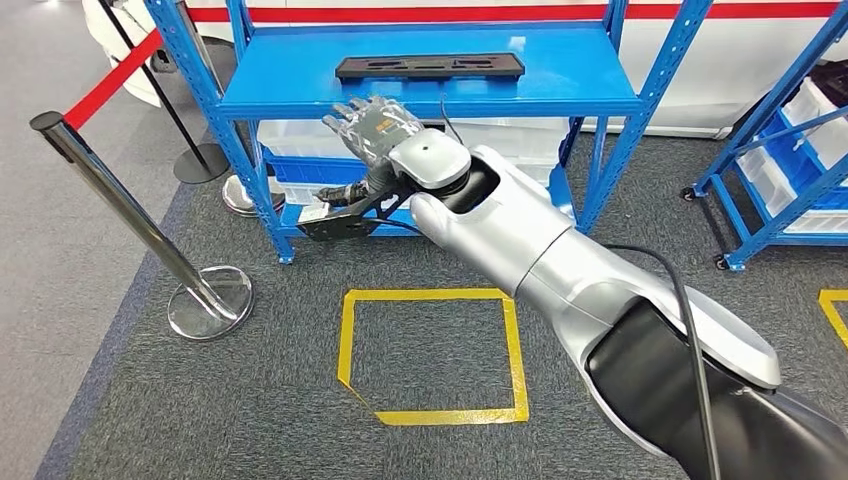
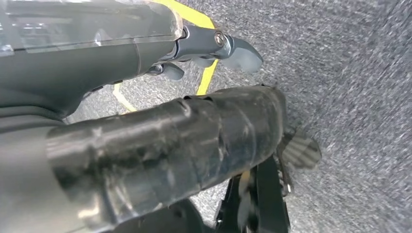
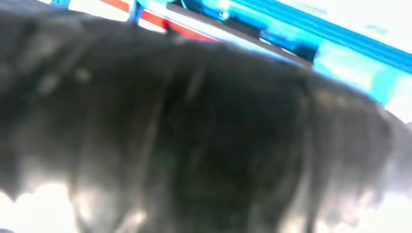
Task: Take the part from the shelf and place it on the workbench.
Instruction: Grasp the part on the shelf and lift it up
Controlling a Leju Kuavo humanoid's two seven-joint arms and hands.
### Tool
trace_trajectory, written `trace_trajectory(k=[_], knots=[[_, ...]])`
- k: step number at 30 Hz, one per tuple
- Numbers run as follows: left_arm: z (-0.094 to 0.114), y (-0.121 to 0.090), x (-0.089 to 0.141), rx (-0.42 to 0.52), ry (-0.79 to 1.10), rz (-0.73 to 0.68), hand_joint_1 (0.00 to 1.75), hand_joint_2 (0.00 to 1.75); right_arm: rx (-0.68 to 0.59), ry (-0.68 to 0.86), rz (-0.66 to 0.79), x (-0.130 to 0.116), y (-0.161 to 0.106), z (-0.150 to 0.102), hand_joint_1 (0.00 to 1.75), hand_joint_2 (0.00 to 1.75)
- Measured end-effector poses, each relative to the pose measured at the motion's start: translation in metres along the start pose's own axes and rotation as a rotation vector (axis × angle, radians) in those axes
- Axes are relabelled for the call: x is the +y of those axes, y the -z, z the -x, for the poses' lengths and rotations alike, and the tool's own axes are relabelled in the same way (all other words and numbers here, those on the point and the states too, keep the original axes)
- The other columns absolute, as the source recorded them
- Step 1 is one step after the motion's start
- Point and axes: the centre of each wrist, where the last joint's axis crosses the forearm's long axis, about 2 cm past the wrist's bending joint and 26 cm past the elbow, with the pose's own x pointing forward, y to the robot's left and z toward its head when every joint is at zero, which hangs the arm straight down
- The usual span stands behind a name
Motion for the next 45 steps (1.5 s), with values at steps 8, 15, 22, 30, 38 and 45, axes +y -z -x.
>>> trace_trajectory(k=[8,15,22,30,38,45], knots=[[0.001,0.000,0.002,-0.003,0.006,0.001,0.00,0.00,0.089,0.012,-0.004,-0.001,-0.004,0.027,0.00,0.00],[0.003,-0.001,0.002,0.004,0.002,-0.003,0.00,0.00,0.172,0.024,-0.024,0.008,-0.013,0.058,0.00,0.00],[0.005,-0.001,0.001,0.014,0.001,-0.004,0.00,0.00,0.206,0.030,-0.058,0.018,-0.018,0.072,0.00,0.00],[0.001,0.000,-0.001,0.013,0.000,-0.006,0.00,0.00,0.212,0.024,-0.053,0.012,-0.019,0.077,0.00,0.00],[0.003,0.000,0.005,0.010,0.004,-0.018,0.00,0.00,0.216,0.032,-0.069,0.018,-0.020,0.079,0.00,0.00],[0.001,0.000,0.003,-0.003,0.000,-0.004,0.00,0.00,0.230,0.033,-0.072,0.018,-0.023,0.086,0.00,0.00]])
